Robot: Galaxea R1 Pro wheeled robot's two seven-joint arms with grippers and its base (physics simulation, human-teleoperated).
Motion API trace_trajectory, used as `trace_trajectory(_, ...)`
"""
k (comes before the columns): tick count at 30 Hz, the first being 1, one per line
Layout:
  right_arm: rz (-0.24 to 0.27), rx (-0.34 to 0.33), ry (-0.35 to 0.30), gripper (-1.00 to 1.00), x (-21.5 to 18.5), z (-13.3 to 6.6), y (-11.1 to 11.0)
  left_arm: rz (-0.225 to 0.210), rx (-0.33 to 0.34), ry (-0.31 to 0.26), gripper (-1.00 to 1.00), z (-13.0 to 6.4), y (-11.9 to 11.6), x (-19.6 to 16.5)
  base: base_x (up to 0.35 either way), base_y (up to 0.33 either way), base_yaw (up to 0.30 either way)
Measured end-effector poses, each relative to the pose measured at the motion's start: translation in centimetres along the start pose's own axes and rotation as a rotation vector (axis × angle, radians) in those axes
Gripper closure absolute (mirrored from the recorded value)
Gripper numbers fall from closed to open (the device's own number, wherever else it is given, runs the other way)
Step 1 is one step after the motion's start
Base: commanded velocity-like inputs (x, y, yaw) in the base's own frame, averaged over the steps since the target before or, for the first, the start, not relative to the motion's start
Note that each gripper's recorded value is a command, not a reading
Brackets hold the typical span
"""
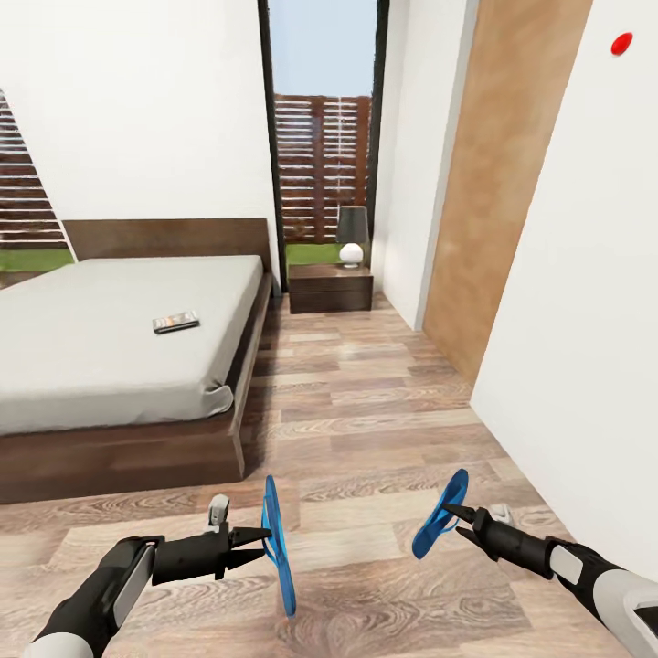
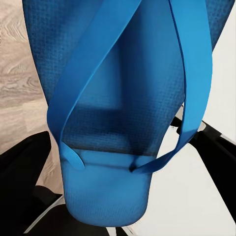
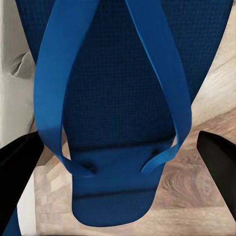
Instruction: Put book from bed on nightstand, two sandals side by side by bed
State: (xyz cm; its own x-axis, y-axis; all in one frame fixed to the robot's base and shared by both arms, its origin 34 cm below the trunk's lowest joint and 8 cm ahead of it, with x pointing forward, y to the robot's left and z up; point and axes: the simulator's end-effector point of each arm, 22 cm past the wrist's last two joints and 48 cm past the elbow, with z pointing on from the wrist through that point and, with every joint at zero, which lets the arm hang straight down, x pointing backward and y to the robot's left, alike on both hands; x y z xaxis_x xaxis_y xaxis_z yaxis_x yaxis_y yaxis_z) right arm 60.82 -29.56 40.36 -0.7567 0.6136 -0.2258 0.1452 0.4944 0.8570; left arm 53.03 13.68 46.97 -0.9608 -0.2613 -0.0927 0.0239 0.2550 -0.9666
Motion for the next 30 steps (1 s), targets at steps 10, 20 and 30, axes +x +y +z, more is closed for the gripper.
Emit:
trace_trajectory(10, 0.0, 0.0, 0.0, 1.0, 0.0, 0.0, 0.0, 0.0, -0.001, -0.001, 1.0, -0.08, 0.03, -0.05, 0.092, -0.113, 0.179)
trace_trajectory(20, 0.0, 0.0, 0.0, 1.0, 0.0, 0.0, 0.0, 0.0, -0.001, -0.001, 1.0, -0.08, 0.03, -0.05, 0.092, -0.113, 0.179)
trace_trajectory(30, -0.001, 0.001, 0.001, 1.0, 0.02, 0.0, -0.02, 0.0, -0.001, -0.001, 1.0, -0.08, 0.02, -0.05, 0.094, -0.113, 0.179)
